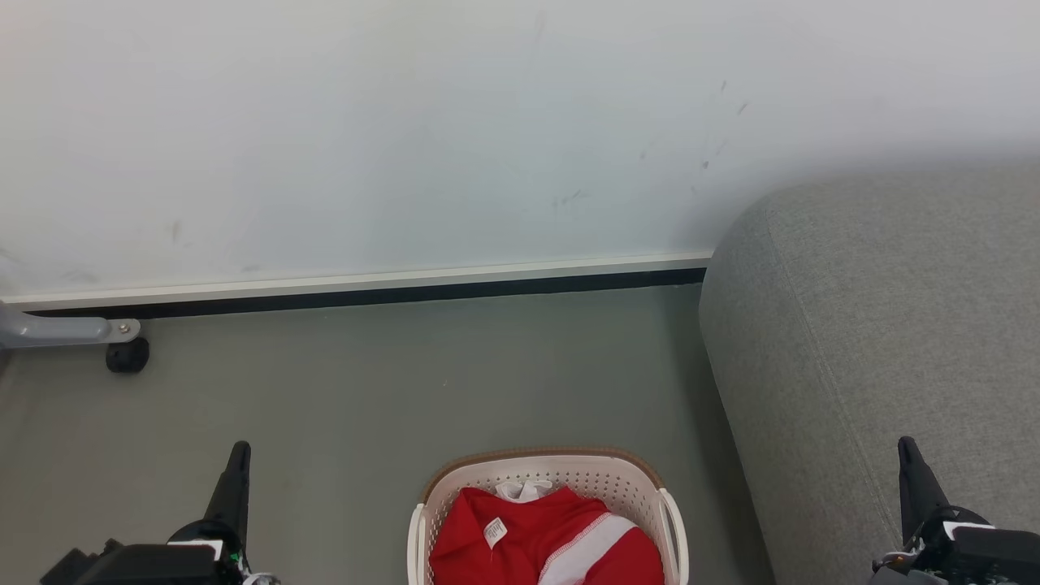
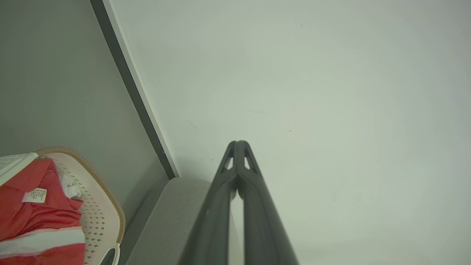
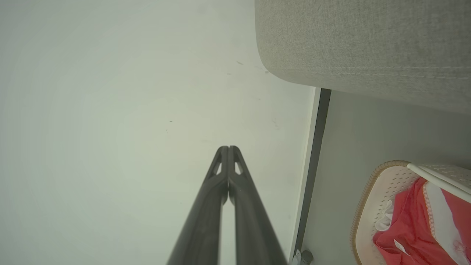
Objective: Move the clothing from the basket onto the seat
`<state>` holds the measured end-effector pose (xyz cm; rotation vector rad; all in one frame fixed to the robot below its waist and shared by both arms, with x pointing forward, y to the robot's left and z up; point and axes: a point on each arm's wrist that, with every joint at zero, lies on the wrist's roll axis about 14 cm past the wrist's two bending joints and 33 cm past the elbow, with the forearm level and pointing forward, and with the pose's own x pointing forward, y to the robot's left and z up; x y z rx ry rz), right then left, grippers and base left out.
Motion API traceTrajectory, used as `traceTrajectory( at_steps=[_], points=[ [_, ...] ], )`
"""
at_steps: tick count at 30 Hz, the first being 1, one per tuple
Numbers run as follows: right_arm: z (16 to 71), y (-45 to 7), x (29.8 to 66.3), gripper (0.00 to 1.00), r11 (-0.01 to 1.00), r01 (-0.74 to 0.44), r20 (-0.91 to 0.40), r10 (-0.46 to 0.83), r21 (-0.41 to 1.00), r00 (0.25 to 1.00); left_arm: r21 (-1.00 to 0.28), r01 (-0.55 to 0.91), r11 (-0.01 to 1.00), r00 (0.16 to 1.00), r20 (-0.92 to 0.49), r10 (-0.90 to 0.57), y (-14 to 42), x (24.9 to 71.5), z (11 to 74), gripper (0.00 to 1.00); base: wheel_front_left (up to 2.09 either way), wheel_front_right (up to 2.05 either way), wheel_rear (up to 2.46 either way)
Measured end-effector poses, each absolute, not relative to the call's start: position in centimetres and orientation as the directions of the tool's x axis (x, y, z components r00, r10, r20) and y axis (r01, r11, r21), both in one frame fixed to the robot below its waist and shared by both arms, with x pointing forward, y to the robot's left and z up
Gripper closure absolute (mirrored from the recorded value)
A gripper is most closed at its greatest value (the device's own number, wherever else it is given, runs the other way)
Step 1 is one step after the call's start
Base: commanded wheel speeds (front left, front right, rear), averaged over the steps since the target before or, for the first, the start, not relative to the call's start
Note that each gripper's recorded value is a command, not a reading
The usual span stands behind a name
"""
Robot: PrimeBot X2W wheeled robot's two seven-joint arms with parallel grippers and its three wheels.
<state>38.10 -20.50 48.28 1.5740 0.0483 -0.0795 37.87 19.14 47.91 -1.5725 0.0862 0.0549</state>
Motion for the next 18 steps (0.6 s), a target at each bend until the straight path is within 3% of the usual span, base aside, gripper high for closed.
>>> traceTrajectory(
  at_steps=[18],
  points=[
    [48.27, -20.5, 38.1, 1.0, -0.005, 0.081, -0.081, -0.02, 0.997, 0.996, -0.996, -0.09, -0.002, 0.996, -0.09, -0.02, 19.14, 37.88, 47.9, 1.0, 0.0, 0.0, 0.0]
  ],
)
